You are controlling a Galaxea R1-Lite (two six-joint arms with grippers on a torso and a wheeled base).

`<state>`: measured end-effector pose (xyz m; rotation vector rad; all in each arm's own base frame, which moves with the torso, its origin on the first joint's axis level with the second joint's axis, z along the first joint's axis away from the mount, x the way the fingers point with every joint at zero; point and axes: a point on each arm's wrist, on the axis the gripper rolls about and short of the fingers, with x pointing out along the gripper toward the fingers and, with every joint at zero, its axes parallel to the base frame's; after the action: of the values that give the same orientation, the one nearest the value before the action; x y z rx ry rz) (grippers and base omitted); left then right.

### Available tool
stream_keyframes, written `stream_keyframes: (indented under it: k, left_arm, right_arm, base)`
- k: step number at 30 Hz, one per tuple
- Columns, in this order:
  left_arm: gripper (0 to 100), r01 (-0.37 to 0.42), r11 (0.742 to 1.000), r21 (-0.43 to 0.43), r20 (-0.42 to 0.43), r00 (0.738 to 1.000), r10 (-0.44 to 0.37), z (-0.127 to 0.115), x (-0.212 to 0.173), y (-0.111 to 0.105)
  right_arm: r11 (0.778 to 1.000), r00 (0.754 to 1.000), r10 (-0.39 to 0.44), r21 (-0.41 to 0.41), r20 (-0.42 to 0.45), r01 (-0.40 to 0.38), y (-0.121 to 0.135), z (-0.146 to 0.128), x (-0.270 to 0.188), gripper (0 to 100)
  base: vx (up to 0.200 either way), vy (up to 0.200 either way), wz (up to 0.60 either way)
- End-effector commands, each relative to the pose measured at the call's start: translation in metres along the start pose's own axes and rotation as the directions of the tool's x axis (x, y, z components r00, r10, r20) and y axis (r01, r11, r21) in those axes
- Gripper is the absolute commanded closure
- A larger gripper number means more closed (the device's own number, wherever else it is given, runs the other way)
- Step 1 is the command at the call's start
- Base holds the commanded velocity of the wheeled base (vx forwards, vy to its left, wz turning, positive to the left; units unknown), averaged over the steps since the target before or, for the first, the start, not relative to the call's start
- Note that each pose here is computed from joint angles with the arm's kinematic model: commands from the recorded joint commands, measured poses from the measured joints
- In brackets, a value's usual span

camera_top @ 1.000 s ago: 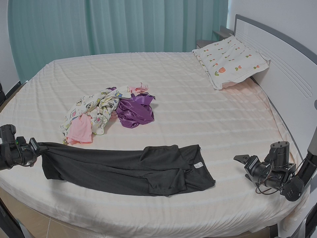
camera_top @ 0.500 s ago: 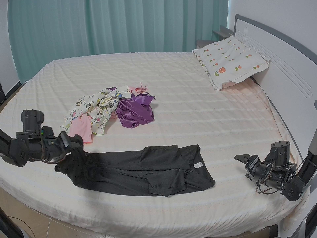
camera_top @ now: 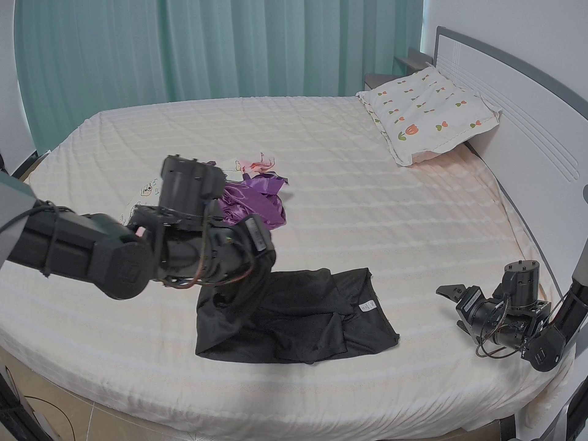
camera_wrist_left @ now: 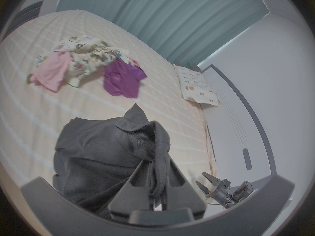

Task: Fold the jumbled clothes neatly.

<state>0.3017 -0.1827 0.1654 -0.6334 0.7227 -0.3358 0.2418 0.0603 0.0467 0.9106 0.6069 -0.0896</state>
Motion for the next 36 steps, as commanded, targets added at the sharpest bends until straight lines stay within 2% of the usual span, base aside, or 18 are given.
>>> stream_keyframes:
  k: [1, 5, 12, 18, 20, 25, 26, 36]
  left_arm:
    - [100, -0.003, 0.999, 0.046, -0.096, 0.995, 0.008, -0.035, 0.051, -0.037]
    - [100, 0.004, 0.998, 0.059, -0.113, 0.994, 0.003, -0.041, 0.059, -0.053]
    - [100, 0.053, 0.998, 0.044, -0.076, 0.996, -0.05, -0.028, 0.063, -0.067]
    - [100, 0.085, 0.996, 0.019, -0.074, 0.994, -0.083, -0.027, 0.066, -0.072]
    - [100, 0.14, 0.99, 0.01, -0.076, 0.987, -0.138, -0.025, 0.067, -0.075]
    - [100, 0.168, 0.986, 0.006, -0.069, 0.983, -0.168, -0.024, 0.069, -0.074]
    - [0, 0.168, 0.986, 0.004, -0.069, 0.983, -0.168, -0.024, 0.069, -0.074]
    - [0, 0.17, 0.985, -0.008, -0.052, 0.984, -0.17, -0.021, 0.07, -0.074]
  right_arm:
    - [1.0, 1.0, -0.005, -0.002, -0.002, 0.005, -0.001, 0.0, 0.001, 0]
    - [1.0, 1.0, -0.006, -0.004, -0.003, 0.006, -0.001, -0.001, 0.001, 0]
    - [1.0, 1.0, -0.009, -0.009, -0.01, 0.009, -0.001, -0.003, 0.002, 0]
    - [1.0, 1.0, -0.011, -0.009, -0.012, 0.011, -0.002, -0.003, 0.003, 0]
    - [1.0, 1.0, -0.011, -0.009, -0.012, 0.011, -0.002, -0.003, 0.003, 0]
    - [1.0, 1.0, -0.009, -0.009, -0.012, 0.009, -0.001, -0.003, 0.003, 0]
    - [1.0, 1.0, -0.009, -0.01, -0.012, 0.009, -0.001, -0.003, 0.003, 0]
    - [1.0, 1.0, -0.015, -0.011, -0.017, 0.015, -0.002, -0.005, 0.004, 0]
  base:
    - [0.0, 0.0, 0.0]
    - [0.0, 0.0, 0.0]
    - [0.0, 0.0, 0.0]
    - [0.0, 0.0, 0.0]
    - [0.0, 0.0, 0.0]
    - [0.0, 0.0, 0.0]
    - [0.0, 0.0, 0.0]
    - [0.0, 0.0, 0.0]
